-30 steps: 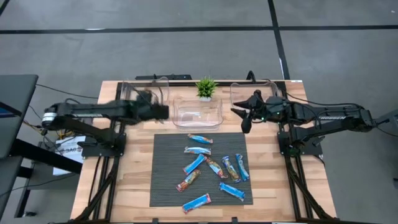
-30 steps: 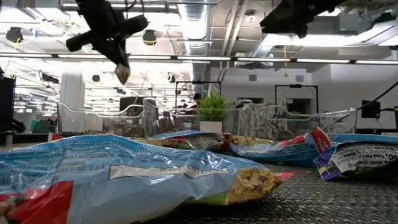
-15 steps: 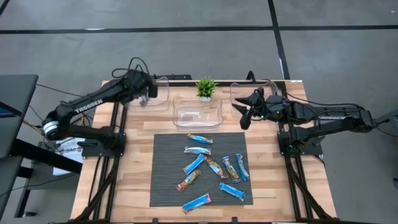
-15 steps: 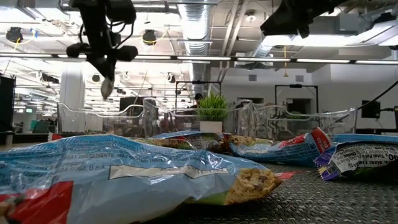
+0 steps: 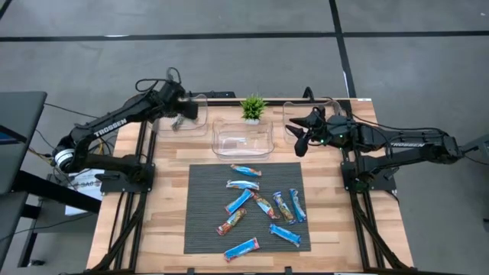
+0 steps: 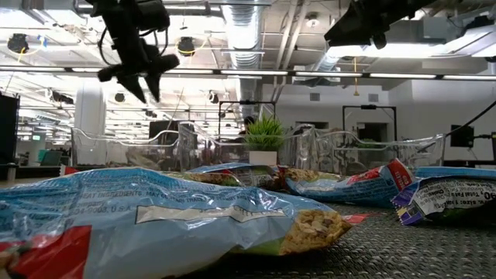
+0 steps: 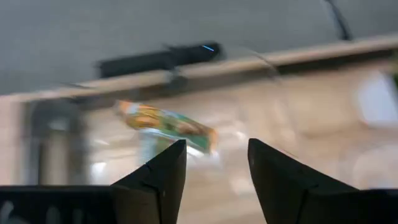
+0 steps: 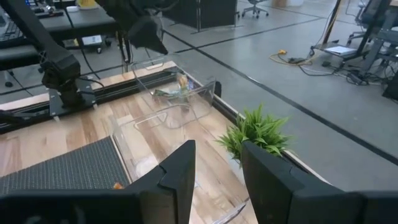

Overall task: Pick and place Granola Bars by type
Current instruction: Put the green granola bar into the left transparent bin, then put the blue granola bar into the left transparent bin

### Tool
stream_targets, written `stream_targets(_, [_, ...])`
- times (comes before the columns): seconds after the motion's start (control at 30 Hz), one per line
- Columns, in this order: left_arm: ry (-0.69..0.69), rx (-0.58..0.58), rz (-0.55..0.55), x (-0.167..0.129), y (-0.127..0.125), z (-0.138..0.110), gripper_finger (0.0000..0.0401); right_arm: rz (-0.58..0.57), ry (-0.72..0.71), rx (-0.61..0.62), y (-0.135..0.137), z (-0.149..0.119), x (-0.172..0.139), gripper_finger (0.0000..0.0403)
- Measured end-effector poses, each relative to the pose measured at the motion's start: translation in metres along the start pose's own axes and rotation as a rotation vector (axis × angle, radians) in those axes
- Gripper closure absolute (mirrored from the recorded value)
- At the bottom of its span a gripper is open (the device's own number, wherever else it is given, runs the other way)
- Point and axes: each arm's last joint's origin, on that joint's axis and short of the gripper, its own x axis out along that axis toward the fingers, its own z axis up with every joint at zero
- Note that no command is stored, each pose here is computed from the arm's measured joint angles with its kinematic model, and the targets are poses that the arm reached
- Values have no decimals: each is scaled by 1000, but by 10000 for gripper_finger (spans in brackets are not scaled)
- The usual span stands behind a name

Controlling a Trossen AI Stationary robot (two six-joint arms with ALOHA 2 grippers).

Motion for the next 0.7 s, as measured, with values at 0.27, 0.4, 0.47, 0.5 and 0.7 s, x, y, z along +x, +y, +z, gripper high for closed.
stream_targets(0.27, [130, 366, -521, -26, -61, -36, 267, 11, 14, -8, 1, -1, 0, 280])
stream_targets(0.4, [111, 566, -731, -45, -97, -64, 273, 14, 36, -17, 1, -4, 0, 280])
stream_targets(0.47, [67, 680, -814, -51, -117, -79, 274, 21, 45, -20, 1, -4, 0, 280])
stream_targets(0.5, [55, 732, -834, -51, -125, -87, 274, 28, 47, -21, 1, -5, 0, 280])
stream_targets(0.7, [89, 966, -778, -34, -169, -121, 274, 47, 51, -24, 3, -5, -1, 280])
